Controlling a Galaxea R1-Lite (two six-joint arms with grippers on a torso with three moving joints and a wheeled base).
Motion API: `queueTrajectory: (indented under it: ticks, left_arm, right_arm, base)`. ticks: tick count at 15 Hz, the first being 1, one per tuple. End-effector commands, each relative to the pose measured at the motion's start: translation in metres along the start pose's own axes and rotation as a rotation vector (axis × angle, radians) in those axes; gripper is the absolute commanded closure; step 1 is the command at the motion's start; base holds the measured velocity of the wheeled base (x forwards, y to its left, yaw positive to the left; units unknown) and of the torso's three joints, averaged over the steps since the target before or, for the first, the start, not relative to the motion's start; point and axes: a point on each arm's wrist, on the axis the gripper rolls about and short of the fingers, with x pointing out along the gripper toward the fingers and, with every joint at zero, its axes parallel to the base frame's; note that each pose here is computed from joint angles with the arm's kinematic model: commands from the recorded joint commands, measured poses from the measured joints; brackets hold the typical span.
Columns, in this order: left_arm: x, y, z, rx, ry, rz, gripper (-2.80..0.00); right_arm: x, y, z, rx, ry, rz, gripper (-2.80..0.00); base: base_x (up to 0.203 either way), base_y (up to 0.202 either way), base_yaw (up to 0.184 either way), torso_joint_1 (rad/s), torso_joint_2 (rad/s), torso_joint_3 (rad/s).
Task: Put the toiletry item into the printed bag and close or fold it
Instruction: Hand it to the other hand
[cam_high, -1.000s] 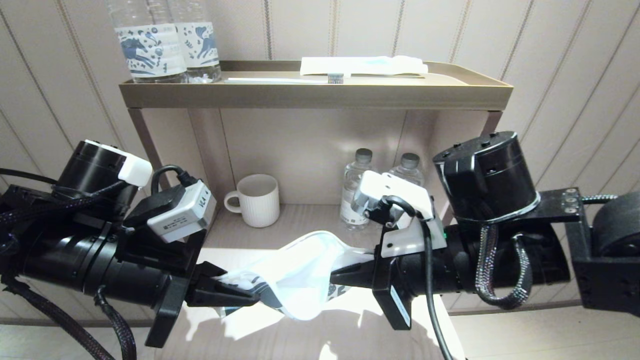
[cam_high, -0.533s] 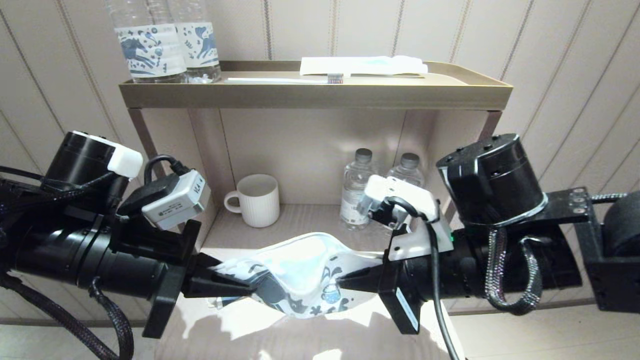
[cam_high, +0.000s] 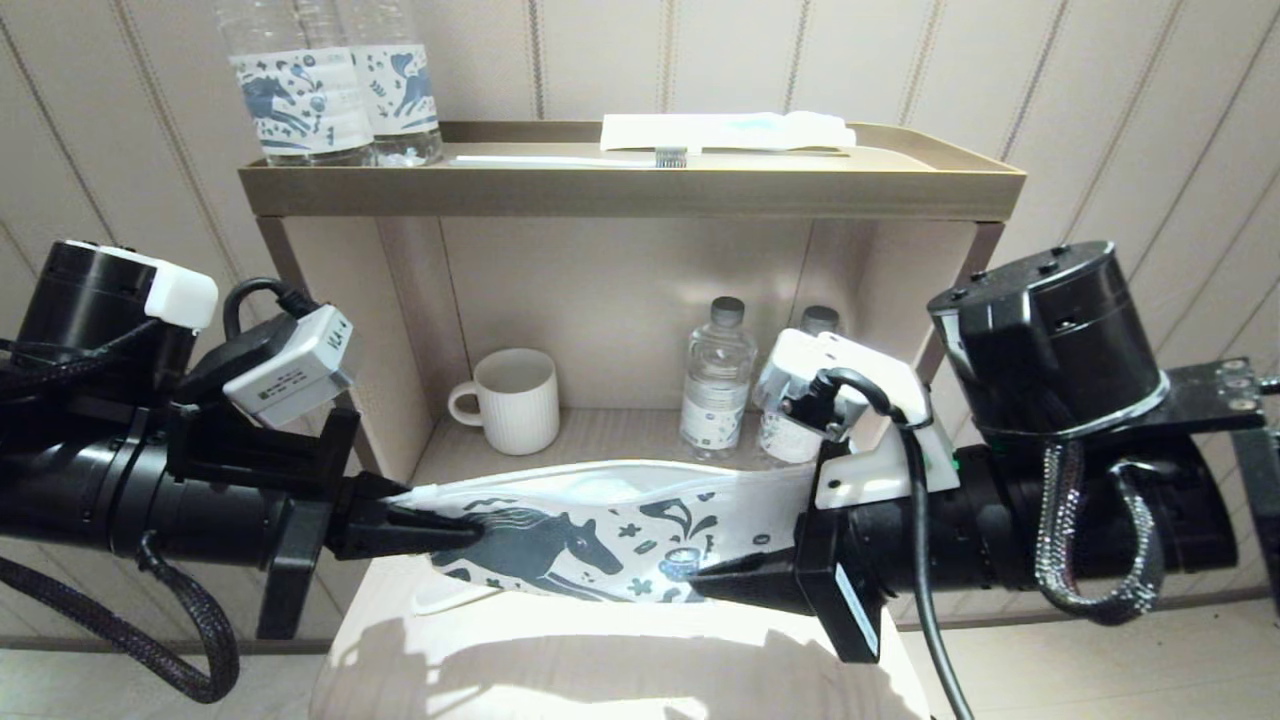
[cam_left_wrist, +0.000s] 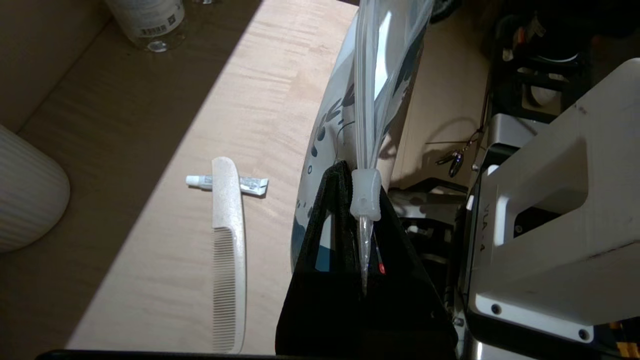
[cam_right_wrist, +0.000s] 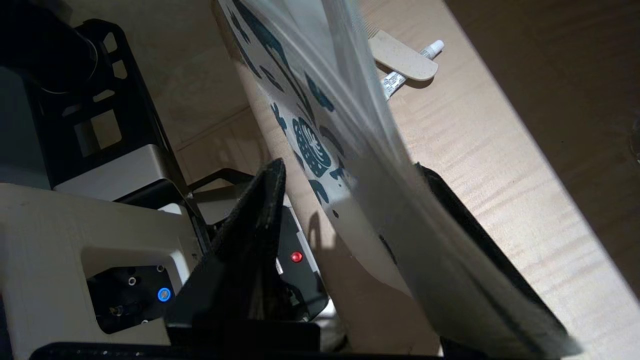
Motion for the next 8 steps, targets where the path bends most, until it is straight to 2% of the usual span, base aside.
queueTrajectory:
  ticks: [1, 5, 8]
  left_arm:
    - [-0.002, -0.003, 0.000, 0.007, -0.005, -0.004, 0.00]
    - [-0.003, -0.004, -0.002, 0.003, -0.001, 0.005, 0.00]
    - [-0.018, -0.003, -0.004, -0.009, 0.004, 0.089, 0.00]
  right_arm:
    - [0.001, 0.000, -0.001, -0.002, 0.003, 0.006, -2.80]
    - [-0.014, 0.003, -0.002, -0.003, -0.017, -0.009, -2.80]
    - [-0.045, -0.003, -0.016, 0.030, -0.042, -0.083, -2.80]
  base:
    - [0.000, 0.000, 0.000, 0.000, 0.00, 0.000]
    - [0.000, 0.000, 0.000, 0.000, 0.00, 0.000]
    - [0.000, 0.000, 0.000, 0.000, 0.00, 0.000]
